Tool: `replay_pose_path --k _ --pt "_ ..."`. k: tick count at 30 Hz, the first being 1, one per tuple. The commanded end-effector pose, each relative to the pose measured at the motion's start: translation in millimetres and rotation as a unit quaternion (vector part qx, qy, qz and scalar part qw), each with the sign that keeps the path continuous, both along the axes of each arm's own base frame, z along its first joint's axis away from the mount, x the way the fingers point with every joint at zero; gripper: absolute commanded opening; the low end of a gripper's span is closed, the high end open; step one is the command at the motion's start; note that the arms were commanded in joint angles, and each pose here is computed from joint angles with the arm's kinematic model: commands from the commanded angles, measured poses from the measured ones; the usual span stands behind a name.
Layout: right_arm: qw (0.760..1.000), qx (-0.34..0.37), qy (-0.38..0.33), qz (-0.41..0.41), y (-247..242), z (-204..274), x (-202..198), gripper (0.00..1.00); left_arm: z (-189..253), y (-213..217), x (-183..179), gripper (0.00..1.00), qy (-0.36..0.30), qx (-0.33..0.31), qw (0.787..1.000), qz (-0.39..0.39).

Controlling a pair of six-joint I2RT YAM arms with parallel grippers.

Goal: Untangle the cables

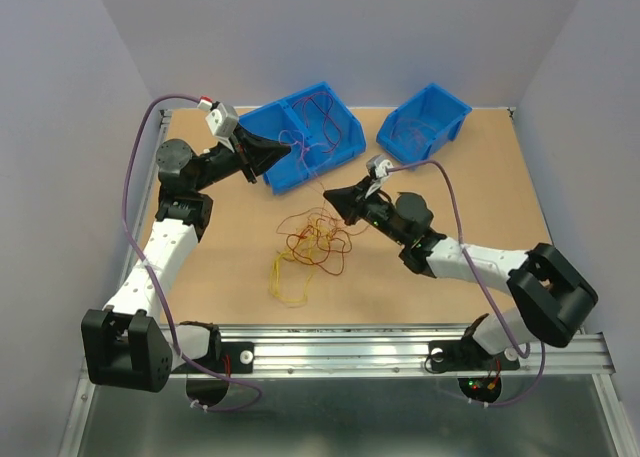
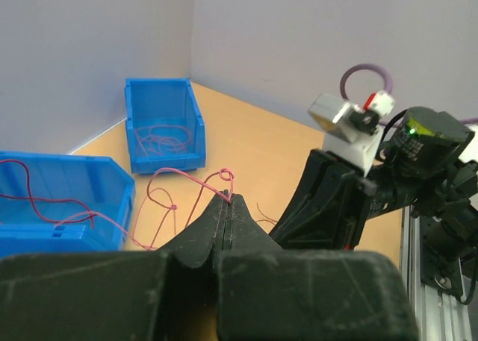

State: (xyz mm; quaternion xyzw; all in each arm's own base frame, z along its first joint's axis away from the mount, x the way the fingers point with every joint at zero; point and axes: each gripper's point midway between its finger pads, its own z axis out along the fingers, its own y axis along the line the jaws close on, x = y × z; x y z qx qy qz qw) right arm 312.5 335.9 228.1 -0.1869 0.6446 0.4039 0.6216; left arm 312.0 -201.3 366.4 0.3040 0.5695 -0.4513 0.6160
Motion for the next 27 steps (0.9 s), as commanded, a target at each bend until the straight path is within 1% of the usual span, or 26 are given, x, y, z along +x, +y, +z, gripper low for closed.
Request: replay_pose_path --k 1,2,3,5,8,10,11,13,14,17,20,21,23,24,27 --pt "0.991 0.074 -0.113 0.01 -2.5 117.7 -11.6 0.0 14.6 -2.8 -6.8 0.0 -0.028 -0.002 1.0 -0.01" --pt "0.991 0.07 -0.112 0.014 -2.9 123.7 -13.7 0.01 14.6 -2.8 -7.1 0.0 -0.028 -0.001 1.0 -0.01" --pt "0.988 0.084 -0.13 0.02 -7.1 145.7 -21.5 0.01 15.3 -2.6 -7.8 0.0 -0.03 -0.001 0.999 -0.01" --pt "0.984 0.097 -0.146 0.025 -13.7 165.9 -31.5 0.01 17.0 -2.0 -9.6 0.0 -0.034 -0.002 0.999 -0.008" --pt "0.979 0.112 -0.166 0.026 -18.5 190.6 -37.1 0.01 16.9 -1.5 -9.4 0.0 -0.036 -0.001 0.999 -0.006" --pt "0.98 0.107 -0.166 0.033 -15.9 200.1 -38.3 0.01 16.2 -1.6 -7.6 0.0 -0.033 -0.001 0.999 -0.005" --pt "0.975 0.119 -0.182 0.037 -16.7 227.8 -41.4 0.01 15.0 -1.8 -7.5 0.0 -0.031 -0.001 0.999 -0.006" --pt "0.976 0.109 -0.177 0.055 -10.7 239.7 -44.3 0.01 13.9 -2.1 -5.3 0.0 -0.029 -0.001 1.0 -0.005" --pt "0.973 0.12 -0.185 0.061 -12.0 259.3 -48.8 0.01 14.3 -2.1 -4.9 0.0 -0.03 -0.001 1.0 -0.005" --pt "0.968 0.134 -0.196 0.082 -14.5 294.7 -62.0 0.0 14.0 -2.2 -4.5 0.0 -0.029 0.0 1.0 -0.005" --pt "0.964 0.14 -0.201 0.104 -17.0 311.8 -75.5 0.01 14.4 -1.7 -5.4 0.0 -0.032 -0.001 0.999 -0.003" --pt "0.964 0.141 -0.199 0.108 -20.5 314.0 -80.9 0.01 15.4 -1.4 -6.0 0.0 -0.033 -0.001 0.999 -0.003" --pt "0.969 0.135 -0.18 0.105 -21.7 299.8 -80.3 0.01 15.5 -1.2 -6.4 0.0 -0.034 -0.001 0.999 -0.002" --pt "0.977 0.121 -0.151 0.092 -21.6 269.5 -73.2 0.01 15.5 -1.1 -6.3 0.0 -0.035 0.0 0.999 -0.001" --pt "0.989 0.087 -0.103 0.056 -21.5 205.5 -54.8 0.0 16.6 -0.5 -6.5 0.0 -0.037 -0.001 0.999 0.002"
